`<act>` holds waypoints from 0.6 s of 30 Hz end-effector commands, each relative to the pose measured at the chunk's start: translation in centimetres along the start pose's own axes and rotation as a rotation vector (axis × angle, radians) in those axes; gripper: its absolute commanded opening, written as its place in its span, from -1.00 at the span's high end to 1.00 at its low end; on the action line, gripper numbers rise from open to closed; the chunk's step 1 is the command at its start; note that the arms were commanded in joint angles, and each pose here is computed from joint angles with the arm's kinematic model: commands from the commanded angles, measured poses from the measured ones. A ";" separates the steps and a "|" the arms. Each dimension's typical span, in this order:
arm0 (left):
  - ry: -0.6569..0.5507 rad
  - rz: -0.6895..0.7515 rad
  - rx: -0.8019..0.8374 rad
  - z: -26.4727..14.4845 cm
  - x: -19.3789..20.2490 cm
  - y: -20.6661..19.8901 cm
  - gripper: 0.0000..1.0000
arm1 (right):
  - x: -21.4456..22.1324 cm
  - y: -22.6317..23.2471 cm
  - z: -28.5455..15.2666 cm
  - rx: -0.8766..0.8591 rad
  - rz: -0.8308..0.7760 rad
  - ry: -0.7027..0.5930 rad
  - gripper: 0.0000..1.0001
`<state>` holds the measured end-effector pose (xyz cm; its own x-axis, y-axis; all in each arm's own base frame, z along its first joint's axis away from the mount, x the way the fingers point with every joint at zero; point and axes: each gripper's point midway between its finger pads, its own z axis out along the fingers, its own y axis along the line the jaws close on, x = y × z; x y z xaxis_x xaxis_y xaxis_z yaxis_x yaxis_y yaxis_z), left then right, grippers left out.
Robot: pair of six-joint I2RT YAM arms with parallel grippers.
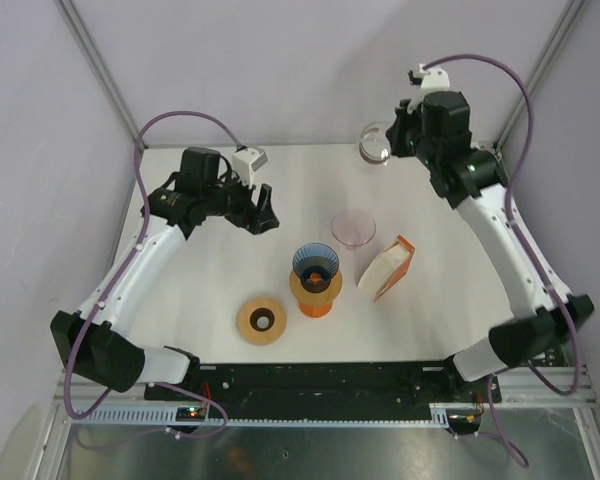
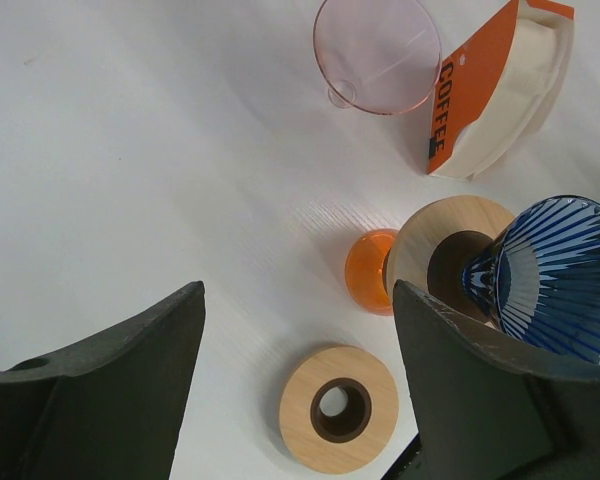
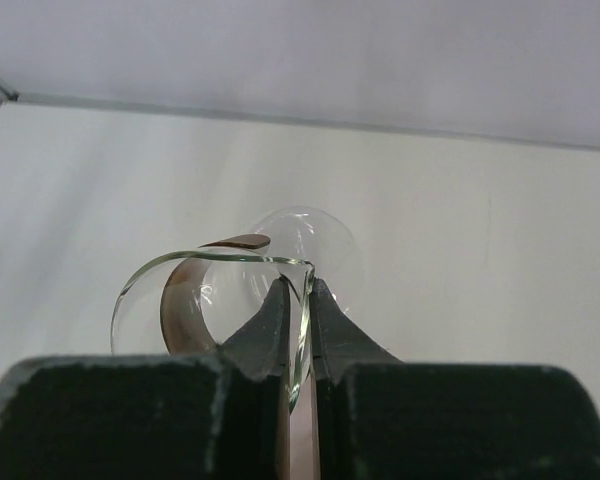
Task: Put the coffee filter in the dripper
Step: Pick up the coffee server from the center of the board, then move the coffee server to the center of the board.
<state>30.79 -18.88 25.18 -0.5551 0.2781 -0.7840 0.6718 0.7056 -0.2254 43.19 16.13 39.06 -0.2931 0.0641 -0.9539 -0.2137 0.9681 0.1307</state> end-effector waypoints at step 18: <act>-0.016 0.027 0.053 -0.1 0.2 -0.7 -0.55 | 17.4 1.7 -19.7 -0.087 0.191 0.416 1.00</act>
<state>30.36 -19.02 24.91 -0.5589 0.2794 -0.7807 0.6796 0.6938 -0.2382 21.58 12.37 30.01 -0.6244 0.0387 -0.7802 -0.2039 0.9561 0.2106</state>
